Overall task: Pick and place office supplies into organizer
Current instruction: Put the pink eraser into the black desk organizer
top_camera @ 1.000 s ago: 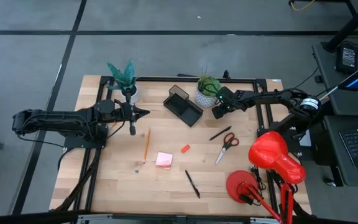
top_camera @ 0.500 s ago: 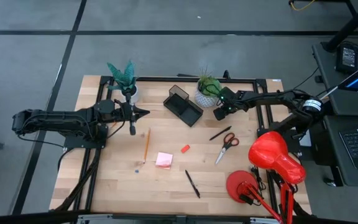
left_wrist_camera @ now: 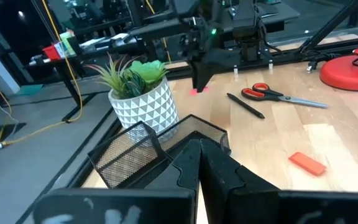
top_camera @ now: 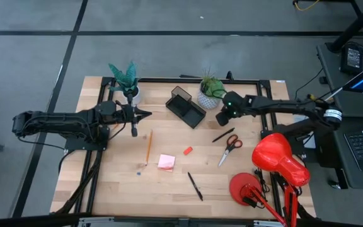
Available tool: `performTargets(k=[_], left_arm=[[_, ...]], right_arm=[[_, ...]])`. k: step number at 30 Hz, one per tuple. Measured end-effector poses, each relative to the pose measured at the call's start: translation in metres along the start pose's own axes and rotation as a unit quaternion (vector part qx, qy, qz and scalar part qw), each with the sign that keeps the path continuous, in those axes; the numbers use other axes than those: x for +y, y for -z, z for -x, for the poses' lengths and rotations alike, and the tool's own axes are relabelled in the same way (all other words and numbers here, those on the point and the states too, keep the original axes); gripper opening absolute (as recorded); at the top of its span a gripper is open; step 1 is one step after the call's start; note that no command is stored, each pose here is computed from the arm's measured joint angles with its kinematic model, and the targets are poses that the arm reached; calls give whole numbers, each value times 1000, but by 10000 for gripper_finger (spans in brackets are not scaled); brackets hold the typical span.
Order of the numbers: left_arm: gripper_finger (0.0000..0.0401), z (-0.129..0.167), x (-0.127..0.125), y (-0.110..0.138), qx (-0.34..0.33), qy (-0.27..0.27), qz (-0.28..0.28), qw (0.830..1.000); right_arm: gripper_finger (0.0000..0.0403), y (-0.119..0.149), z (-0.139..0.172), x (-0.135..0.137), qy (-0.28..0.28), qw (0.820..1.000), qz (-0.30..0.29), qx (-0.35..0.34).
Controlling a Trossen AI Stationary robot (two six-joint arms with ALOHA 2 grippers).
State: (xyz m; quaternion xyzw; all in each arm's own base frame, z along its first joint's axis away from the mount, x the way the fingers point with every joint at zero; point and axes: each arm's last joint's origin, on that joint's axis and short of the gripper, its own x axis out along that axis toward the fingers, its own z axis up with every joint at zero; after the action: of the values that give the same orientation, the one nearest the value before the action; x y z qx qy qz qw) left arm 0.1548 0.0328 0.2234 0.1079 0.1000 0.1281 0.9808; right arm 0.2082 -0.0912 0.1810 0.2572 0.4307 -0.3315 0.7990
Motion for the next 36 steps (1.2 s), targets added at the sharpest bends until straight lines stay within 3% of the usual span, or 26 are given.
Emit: performTargets(k=[9,19,25,36], left_arm=[[3,8,2,-3,-10,-7,0,1000],[1,9,-2,9,48,28,15,998],[2,9,4,19,55,58,26,997],[2,8,14,25,56,27,65,996]], right_arm=[[74,-2,27,29,-81,988,86,-98],[74,-11,45,66,-166,936,196,-242],[74,-14,41,82,-189,914,219,-285],[74,-18,18,95,-209,905,216,-301]])
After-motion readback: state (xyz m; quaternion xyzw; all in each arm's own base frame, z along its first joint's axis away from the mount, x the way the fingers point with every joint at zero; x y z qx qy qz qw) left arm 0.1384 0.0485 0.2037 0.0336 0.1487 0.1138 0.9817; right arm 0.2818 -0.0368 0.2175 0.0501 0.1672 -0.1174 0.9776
